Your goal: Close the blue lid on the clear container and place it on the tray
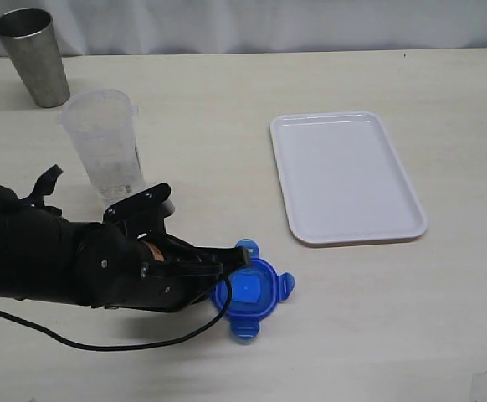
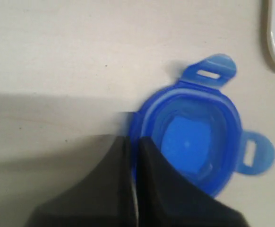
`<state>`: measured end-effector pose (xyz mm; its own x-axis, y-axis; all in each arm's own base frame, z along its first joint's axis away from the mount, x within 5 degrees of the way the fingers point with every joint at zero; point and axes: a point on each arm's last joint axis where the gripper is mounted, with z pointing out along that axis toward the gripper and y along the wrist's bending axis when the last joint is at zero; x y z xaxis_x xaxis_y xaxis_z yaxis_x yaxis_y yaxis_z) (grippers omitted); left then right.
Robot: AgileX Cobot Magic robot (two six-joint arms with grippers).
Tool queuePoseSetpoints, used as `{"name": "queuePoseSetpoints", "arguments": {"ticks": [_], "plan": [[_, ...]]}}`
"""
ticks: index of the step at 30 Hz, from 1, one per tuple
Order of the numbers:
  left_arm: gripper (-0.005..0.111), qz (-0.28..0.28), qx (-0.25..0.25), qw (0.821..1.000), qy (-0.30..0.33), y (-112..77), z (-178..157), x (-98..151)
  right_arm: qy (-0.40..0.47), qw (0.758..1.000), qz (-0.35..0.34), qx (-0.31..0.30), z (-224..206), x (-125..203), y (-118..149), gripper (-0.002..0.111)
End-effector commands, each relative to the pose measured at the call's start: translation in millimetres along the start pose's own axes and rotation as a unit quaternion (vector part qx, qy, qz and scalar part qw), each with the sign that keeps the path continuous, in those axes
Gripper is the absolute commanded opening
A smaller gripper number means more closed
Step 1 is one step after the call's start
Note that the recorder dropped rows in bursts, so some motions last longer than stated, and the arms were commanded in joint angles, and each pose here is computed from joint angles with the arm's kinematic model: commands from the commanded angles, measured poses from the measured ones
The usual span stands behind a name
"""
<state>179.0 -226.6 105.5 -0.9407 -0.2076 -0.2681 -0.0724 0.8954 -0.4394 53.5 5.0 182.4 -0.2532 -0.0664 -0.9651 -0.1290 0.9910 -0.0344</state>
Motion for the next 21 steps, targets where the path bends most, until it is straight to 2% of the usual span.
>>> {"name": "queuePoseSetpoints", "arguments": {"ticks": [1, 9, 15, 18, 21], "plan": [[0.0, -0.005, 0.001, 1.0, 0.0, -0.7, 0, -1, -0.003, 1.0, -0.003, -0.002, 0, 0, 0, 0.004], [0.0, 0.069, 0.011, 0.997, 0.017, -4.7, -10, 0, -0.003, 1.0, -0.003, -0.002, 0, 0, 0, 0.004], [0.0, 0.141, 0.048, 0.989, -0.009, -16.0, -36, -6, -0.003, 1.0, -0.003, -0.002, 0, 0, 0, 0.004], [0.0, 0.2, 0.063, 0.978, -0.021, -20.6, -52, -8, -0.003, 1.0, -0.003, -0.002, 0, 0, 0, 0.004], [0.0, 0.286, 0.072, 0.954, -0.042, -24.8, -70, -12, -0.003, 1.0, -0.003, -0.002, 0, 0, 0, 0.004]]}}
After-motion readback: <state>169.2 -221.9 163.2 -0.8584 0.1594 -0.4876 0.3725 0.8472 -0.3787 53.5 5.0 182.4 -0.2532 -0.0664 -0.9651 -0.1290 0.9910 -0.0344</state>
